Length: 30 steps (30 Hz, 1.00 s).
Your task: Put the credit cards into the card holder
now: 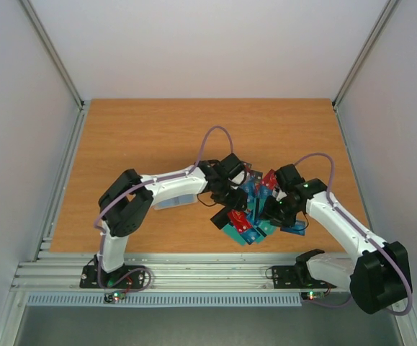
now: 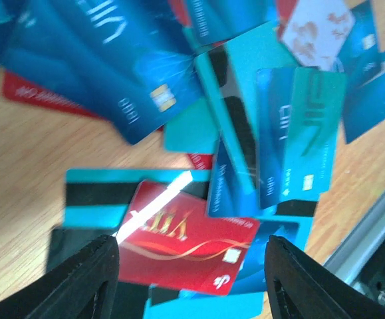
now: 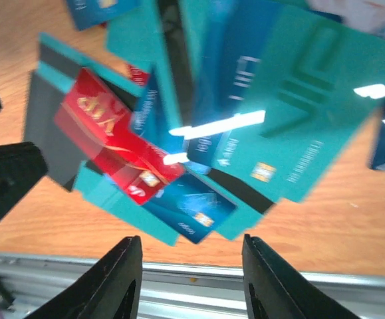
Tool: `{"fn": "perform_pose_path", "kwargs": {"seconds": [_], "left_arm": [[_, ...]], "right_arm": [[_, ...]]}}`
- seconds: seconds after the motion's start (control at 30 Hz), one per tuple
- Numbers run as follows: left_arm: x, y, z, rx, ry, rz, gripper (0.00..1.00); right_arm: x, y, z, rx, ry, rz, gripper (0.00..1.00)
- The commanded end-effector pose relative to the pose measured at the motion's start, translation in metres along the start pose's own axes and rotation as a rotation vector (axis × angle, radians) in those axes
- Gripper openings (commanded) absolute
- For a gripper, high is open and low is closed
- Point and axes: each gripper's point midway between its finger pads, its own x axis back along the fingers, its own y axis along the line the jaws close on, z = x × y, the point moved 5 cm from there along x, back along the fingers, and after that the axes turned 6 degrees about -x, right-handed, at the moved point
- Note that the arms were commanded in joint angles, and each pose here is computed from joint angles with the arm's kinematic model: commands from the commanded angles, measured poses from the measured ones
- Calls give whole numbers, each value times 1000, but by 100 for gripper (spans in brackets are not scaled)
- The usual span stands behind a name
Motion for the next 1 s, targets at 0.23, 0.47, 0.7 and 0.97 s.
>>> {"fn": "perform_pose_path", "kwargs": {"seconds": [0.23,0.47,0.7,0.97], "left_arm": [[-22,-40,-21,-90,4,202,59],[-10,-32,-7,-50,-26,120,56],[13,-27,20,-34,-38,86,56],[27,-29,37,-23,-47,77,56]], "right_arm": [[7,-46,1,-319,-91,175,56],[5,-48,-48,-357,-239,248,52],[-15,-47,-86,-348,-254,309,44],[-39,-52,-91,-324,-176,357,41]]}}
